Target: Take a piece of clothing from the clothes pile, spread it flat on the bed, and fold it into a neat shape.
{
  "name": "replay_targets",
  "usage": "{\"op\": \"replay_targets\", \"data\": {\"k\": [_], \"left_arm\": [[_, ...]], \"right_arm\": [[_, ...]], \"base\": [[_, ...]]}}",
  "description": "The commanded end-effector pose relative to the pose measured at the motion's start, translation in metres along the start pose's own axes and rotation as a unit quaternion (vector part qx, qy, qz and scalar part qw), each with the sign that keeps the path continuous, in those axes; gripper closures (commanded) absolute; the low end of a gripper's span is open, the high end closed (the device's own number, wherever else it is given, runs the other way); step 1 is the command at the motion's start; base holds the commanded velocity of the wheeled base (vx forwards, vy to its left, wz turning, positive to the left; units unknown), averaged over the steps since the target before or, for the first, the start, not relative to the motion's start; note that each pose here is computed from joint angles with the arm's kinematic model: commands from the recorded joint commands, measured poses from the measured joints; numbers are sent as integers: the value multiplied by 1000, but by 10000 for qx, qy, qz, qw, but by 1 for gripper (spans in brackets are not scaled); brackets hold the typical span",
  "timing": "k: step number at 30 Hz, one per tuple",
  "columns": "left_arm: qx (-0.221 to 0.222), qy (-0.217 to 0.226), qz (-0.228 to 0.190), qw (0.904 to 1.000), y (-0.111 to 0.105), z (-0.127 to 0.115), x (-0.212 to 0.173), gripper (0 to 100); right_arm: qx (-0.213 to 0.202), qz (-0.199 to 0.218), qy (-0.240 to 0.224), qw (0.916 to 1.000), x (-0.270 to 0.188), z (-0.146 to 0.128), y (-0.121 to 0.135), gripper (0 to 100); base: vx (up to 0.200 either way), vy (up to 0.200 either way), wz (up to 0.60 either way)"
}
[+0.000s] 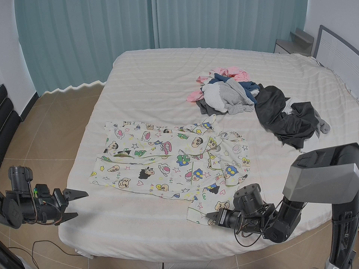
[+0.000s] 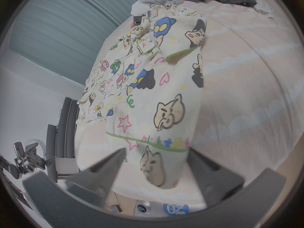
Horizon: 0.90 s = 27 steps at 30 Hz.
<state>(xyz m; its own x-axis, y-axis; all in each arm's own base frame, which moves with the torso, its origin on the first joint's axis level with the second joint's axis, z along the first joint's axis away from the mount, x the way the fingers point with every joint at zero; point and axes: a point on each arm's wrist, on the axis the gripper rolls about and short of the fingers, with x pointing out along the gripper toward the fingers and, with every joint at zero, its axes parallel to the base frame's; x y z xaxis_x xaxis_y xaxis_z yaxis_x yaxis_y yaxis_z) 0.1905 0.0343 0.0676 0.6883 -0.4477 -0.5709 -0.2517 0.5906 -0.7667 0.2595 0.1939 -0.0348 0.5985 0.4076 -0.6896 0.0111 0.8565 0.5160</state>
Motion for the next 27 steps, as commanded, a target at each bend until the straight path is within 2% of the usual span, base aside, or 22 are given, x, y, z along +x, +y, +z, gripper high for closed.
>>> {"op": "replay_targets", "data": {"k": [1,6,20,25,27], "left_arm": [[-4,-1,1,10000,0,0,0,0],[-4,-1,1,10000,0,0,0,0],[-23,128,163,9998,4,-6,4,0],[151,66,824,9965,-1,-10,25,0],[84,132,992,9949,-4,-11,38,0]], "right_arm": [[-20,-141,-135,9998,0,0,-1,100],[41,-180,-195,9996,-6,4,-4,100],[30,-451,156,9989,-58,-14,-26,100],[51,-120,139,9998,-80,-9,-20,100],[48,-46,140,9999,-84,-8,-19,100]], "base": [[0,0,0],[0,0,0],[0,0,0],[0,0,0],[0,0,0]]}}
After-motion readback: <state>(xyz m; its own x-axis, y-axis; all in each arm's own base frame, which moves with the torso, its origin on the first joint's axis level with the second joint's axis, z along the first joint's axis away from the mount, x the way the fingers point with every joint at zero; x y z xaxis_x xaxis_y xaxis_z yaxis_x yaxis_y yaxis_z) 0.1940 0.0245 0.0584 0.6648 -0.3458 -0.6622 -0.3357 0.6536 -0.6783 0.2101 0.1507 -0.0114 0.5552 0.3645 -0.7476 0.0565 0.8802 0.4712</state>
